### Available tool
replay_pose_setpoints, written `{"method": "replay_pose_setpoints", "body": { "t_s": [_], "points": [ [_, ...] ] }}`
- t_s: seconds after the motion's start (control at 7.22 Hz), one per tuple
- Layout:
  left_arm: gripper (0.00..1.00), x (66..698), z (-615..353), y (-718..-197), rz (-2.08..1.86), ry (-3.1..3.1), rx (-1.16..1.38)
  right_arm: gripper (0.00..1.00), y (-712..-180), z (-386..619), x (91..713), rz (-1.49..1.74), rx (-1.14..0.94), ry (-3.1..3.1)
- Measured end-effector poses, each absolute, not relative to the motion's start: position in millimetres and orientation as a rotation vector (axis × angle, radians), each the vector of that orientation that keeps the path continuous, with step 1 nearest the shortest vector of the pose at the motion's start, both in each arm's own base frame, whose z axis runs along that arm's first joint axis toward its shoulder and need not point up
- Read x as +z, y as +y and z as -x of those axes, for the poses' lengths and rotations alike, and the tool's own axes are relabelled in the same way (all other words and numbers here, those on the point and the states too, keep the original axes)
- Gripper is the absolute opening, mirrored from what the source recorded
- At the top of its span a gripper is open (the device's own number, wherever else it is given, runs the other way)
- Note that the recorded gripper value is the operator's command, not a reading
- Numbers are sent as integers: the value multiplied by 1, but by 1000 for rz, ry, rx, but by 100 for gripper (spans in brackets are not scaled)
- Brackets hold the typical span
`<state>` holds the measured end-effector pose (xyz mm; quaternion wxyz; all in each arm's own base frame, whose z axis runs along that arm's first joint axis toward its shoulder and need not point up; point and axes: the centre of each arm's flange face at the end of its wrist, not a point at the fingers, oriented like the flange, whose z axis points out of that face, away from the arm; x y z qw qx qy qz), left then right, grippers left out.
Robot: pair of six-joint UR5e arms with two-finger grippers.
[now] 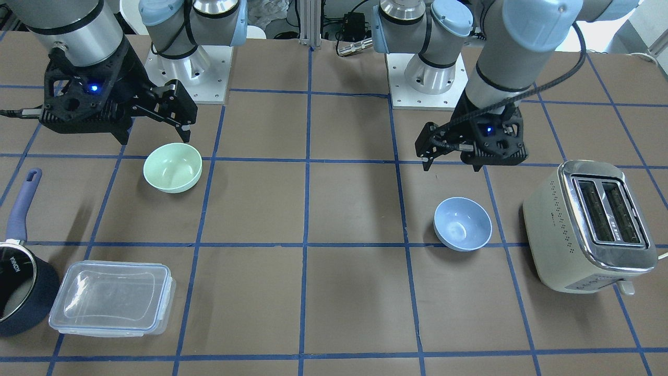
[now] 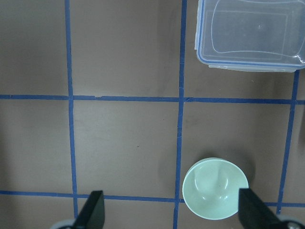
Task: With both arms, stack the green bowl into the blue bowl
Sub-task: 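Grasp the pale blue bowl rim with the left gripper and lift it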
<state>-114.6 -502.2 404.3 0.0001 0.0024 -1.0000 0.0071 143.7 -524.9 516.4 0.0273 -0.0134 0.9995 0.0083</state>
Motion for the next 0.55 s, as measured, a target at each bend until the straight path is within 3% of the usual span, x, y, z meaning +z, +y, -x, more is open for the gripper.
{"method": "replay_pose_setpoints", "body": {
  "t_s": [0.55],
  "points": [
    [100,257,100,-491,-2,-3212,44,100,-525,-143,515,39,28,3086]
  ]
}}
